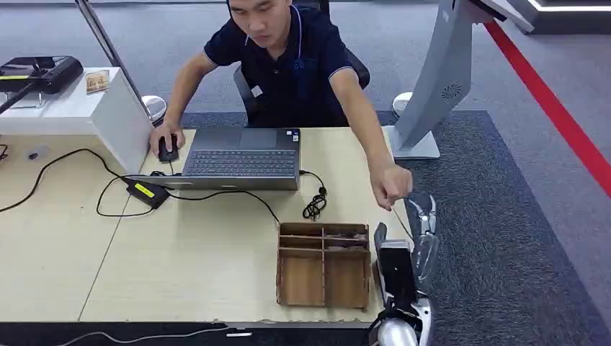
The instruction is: Pass the card to the sensor for recognition and then transmit it.
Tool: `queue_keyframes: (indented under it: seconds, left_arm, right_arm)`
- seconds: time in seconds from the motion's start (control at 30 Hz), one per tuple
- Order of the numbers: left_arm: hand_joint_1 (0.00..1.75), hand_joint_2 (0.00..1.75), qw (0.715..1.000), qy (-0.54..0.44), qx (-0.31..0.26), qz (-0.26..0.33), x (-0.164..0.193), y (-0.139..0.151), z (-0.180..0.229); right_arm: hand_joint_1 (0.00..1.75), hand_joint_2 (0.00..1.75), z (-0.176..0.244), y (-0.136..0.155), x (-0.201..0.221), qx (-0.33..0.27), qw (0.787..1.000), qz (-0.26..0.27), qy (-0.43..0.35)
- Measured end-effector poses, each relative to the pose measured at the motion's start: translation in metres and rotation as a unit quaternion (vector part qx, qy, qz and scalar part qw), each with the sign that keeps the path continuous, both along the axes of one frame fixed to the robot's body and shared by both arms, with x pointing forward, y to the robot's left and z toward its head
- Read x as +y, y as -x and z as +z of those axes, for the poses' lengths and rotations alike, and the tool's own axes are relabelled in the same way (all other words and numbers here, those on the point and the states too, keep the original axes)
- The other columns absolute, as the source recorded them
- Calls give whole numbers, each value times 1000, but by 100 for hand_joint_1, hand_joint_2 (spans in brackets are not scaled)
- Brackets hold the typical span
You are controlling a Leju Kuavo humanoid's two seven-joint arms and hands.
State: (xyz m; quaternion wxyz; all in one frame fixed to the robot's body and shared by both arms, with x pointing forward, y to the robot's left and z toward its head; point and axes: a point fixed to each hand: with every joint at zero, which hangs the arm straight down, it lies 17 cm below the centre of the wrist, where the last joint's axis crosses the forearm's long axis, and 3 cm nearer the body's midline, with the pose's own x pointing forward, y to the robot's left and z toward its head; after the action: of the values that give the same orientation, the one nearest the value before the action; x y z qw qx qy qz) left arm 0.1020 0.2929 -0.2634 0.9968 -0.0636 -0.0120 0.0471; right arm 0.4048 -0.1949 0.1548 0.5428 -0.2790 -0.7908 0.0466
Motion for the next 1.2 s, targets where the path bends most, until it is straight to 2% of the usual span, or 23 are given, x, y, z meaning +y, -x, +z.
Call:
queue_keyframes:
  seconds: [0.83, 1.2]
  left_arm:
    - [0, 0, 1000, 0, -1, 1, 0, 0, 0]
    - [0, 0, 1000, -3, 0, 5, 1, 0, 0]
  right_arm:
    - [175, 175, -6, 2, -3, 8, 1000, -2, 4]
    - [175, 175, -38, 9, -11, 46, 998, -7, 33]
